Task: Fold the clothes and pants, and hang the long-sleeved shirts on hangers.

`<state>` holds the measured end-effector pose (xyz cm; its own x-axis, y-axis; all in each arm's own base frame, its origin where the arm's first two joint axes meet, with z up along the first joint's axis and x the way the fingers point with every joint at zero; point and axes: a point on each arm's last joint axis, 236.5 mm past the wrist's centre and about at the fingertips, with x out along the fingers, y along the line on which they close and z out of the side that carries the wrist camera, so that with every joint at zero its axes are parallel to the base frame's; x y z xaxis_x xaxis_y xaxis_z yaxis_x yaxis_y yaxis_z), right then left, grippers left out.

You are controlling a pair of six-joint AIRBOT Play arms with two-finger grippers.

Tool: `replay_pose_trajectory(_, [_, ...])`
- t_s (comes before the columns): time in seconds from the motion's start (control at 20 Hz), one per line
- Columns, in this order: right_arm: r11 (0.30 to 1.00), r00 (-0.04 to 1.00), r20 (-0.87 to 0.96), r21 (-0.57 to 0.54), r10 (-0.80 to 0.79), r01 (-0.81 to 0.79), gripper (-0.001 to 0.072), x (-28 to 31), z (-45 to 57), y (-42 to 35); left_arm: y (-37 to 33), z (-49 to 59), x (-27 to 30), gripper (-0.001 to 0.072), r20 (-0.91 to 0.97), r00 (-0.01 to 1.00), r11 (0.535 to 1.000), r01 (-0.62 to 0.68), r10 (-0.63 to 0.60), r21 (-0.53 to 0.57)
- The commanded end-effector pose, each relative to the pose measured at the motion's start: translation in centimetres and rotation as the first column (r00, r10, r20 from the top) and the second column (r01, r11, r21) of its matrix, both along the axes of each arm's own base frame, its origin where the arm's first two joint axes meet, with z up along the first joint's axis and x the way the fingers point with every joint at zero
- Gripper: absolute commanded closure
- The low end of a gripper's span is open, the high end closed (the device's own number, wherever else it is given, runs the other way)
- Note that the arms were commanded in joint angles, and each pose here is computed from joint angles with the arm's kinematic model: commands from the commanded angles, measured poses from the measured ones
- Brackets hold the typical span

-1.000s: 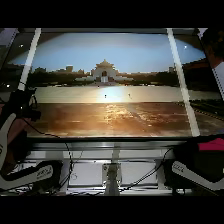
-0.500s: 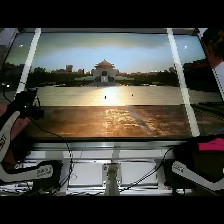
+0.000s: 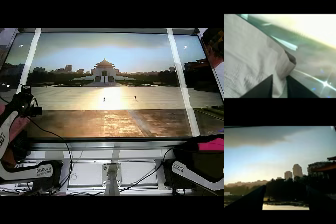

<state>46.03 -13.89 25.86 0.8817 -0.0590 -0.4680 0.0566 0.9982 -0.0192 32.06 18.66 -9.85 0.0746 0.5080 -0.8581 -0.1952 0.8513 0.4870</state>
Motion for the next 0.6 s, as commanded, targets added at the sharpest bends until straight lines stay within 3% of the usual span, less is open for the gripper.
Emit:
replay_pose_trajectory(0.0, [1.0,1.0,0.001,0.0,-0.001,0.001,0.0155,0.0,0.0,0.0,0.0,0.0,0.9,0.058,0.042,0.999,1.0,0.004,-0.004,-0.007])
replay_pose_trajectory(0.15, [1.0,1.0,0.001,0.0,-0.001,0.001,0.0155,0.0,0.0,0.0,0.2,-0.7,0.3,0.0591,0.009,1.0,1.0,-0.005,0.005,-0.006])
replay_pose_trajectory(0.25, [1.0,1.0,0.001,0.0,-0.001,0.001,0.0155,0.0,0.0,0.0,0.2,-1.8,-0.7,0.0684,-0.043,0.999,1.0,-0.018,0.018,-0.008])
replay_pose_trajectory(0.55, [1.0,1.0,0.001,0.0,-0.001,0.001,0.0155,0.0,0.0,0.0,-0.5,0.1,1.1,0.0685,-0.014,0.999,0.999,0.05,-0.05,0.009])
